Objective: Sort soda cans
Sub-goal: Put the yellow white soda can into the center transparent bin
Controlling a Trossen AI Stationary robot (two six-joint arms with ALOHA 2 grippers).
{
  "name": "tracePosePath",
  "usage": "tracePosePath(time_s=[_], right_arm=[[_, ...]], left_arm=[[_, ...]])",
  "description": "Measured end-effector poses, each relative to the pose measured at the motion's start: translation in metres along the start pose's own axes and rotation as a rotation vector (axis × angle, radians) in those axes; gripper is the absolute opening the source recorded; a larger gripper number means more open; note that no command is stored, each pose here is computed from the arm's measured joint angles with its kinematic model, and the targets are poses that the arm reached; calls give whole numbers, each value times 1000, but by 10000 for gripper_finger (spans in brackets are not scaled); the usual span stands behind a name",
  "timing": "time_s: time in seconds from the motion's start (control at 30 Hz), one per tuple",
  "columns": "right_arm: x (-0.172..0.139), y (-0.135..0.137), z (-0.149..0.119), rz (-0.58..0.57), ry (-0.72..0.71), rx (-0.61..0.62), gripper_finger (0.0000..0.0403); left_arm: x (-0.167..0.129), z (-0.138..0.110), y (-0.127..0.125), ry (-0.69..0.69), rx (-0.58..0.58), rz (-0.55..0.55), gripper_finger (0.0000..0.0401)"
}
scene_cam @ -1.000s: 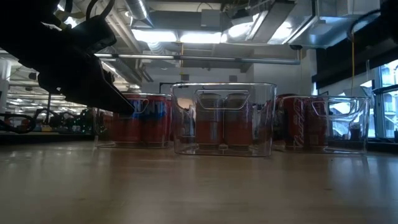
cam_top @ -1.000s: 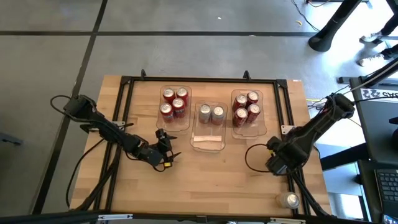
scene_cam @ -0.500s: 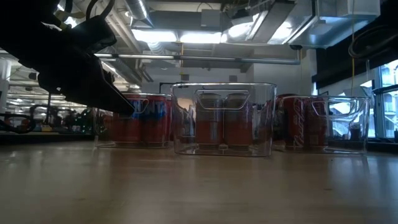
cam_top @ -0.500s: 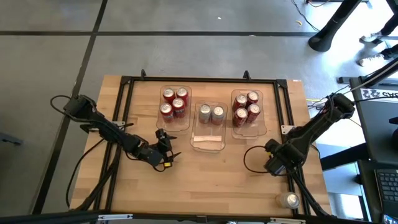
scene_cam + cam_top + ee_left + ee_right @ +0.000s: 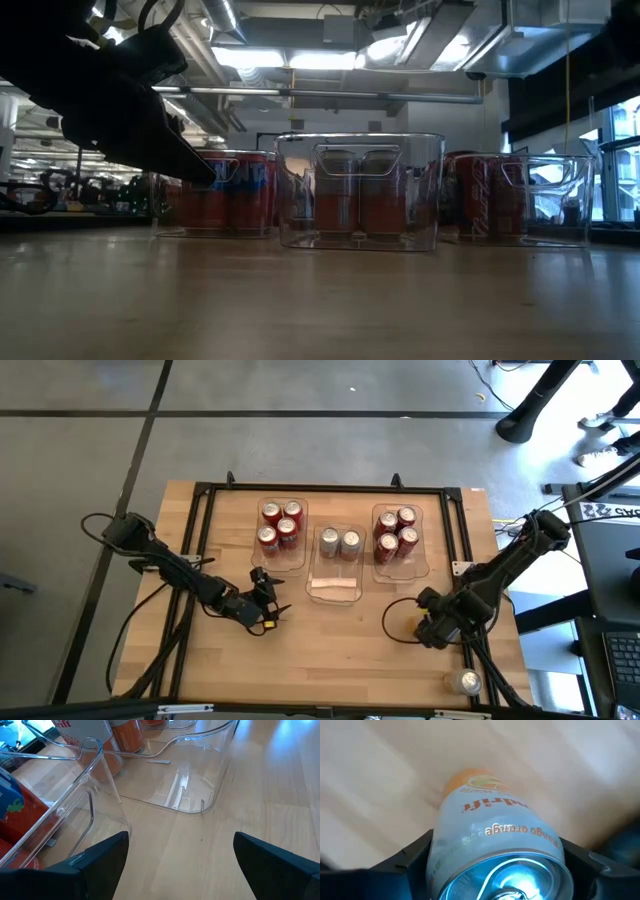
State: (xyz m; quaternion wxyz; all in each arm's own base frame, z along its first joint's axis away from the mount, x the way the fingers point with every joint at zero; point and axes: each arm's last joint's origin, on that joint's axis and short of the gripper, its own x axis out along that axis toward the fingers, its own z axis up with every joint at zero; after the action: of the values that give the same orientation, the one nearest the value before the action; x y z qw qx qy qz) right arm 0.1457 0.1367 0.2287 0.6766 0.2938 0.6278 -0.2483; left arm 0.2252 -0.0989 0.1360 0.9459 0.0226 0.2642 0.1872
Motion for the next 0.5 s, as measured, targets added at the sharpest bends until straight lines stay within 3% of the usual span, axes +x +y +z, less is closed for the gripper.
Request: tracePosePath(time_s=[0.3,0.5], right_arm=[[-17,27,8,246,-249,-44,292],[-43,44,31,349,-480,-137,292]], left_arm=[[0,0,0,0,0,0,347],[0,0,0,0,0,0,347]])
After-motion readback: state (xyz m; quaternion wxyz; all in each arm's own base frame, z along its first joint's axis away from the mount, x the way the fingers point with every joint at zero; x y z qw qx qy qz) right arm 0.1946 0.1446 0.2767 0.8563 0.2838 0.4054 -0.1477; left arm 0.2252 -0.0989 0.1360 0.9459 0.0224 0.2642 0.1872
